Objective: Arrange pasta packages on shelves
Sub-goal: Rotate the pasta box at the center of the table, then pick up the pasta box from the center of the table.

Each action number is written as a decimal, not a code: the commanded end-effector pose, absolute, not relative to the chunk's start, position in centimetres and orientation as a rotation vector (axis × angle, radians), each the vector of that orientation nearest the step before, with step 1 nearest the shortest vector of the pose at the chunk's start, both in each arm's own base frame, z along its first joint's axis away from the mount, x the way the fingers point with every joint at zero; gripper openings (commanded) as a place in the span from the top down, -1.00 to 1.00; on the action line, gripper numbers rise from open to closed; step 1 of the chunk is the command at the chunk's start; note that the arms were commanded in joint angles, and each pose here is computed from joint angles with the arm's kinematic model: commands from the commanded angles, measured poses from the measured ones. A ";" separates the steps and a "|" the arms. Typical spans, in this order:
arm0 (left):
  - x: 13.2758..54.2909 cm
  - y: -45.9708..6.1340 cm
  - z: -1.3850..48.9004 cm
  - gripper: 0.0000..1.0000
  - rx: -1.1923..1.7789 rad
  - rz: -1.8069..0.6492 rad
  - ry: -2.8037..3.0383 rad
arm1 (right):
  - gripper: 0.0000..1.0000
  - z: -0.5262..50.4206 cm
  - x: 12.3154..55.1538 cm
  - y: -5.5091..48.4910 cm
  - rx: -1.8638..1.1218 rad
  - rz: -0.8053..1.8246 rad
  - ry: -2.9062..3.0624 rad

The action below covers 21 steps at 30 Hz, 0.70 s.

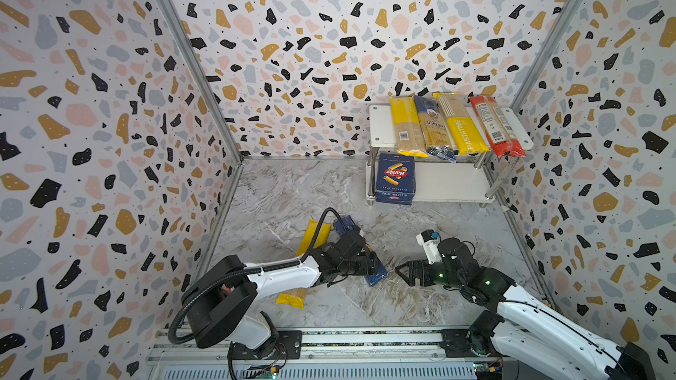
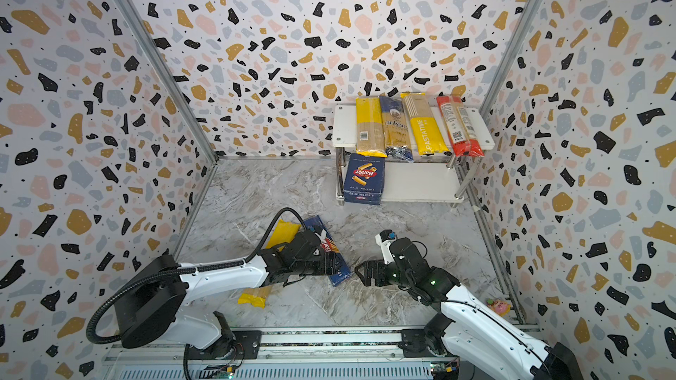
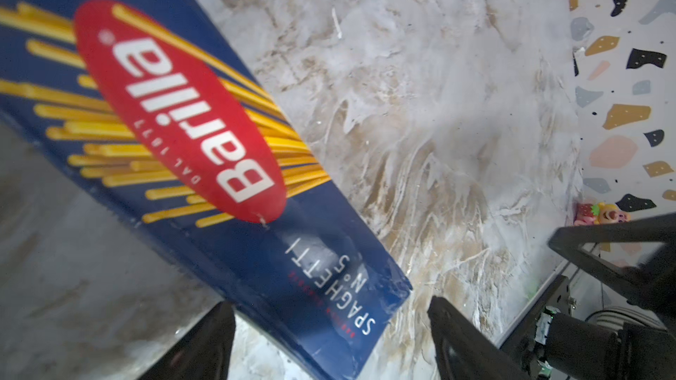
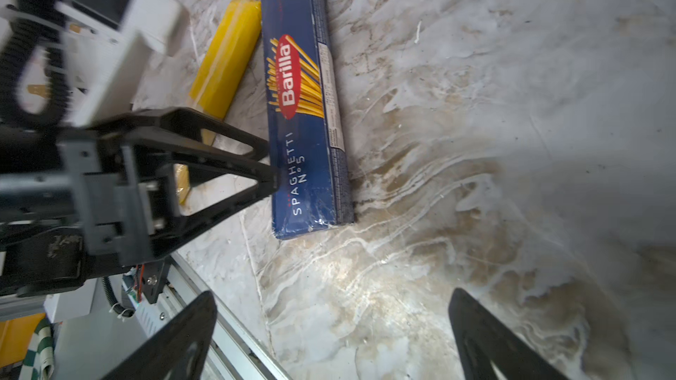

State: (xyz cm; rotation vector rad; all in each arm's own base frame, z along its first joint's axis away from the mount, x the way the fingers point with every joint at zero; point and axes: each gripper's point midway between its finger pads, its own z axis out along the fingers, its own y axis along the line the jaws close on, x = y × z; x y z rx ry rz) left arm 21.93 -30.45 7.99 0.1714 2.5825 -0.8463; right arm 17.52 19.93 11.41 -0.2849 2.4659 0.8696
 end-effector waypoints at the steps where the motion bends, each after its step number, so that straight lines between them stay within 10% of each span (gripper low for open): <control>1: 22.5 -29.0 11.4 -0.76 0.212 -0.767 2.495 | -0.98 11.6 18.4 19.4 -0.289 0.785 2.481; 21: 19.6 -13.0 17.7 -0.99 -0.176 -0.565 2.267 | -0.98 7.2 20.1 29.0 -0.666 0.438 2.655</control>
